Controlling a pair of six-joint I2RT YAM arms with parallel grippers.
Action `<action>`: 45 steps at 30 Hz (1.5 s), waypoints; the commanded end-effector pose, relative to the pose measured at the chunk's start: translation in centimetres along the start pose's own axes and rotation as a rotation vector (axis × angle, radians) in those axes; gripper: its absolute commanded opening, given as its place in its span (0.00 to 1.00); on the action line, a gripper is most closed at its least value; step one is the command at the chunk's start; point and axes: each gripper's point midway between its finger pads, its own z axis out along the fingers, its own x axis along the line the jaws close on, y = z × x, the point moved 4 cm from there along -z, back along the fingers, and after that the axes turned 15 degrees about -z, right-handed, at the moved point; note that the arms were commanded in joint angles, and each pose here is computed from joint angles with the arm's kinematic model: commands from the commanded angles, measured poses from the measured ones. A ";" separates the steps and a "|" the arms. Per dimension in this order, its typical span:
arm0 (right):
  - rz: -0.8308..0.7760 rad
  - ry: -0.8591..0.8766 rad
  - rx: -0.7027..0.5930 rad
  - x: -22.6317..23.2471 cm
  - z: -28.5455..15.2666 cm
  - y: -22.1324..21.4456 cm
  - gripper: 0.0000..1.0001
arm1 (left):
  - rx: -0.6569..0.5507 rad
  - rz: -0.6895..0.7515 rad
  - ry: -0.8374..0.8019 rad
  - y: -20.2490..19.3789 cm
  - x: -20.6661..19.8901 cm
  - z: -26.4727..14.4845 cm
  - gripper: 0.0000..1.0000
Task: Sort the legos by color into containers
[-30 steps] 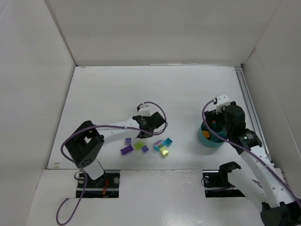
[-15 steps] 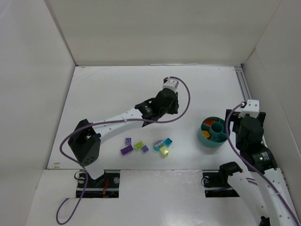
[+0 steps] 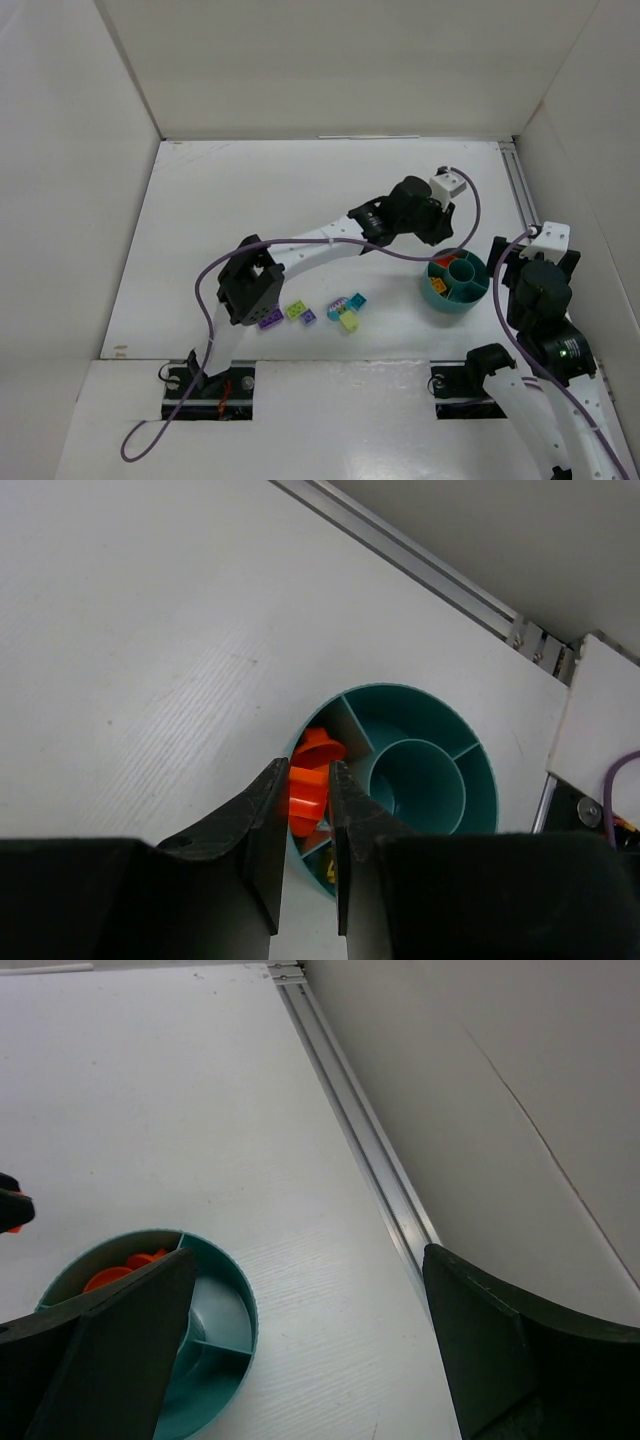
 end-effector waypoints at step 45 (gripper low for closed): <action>-0.001 0.020 0.003 0.3 0.1 0.1 1.00 | 0.022 0.040 -0.109 -0.3 -2.7 1.1 0.49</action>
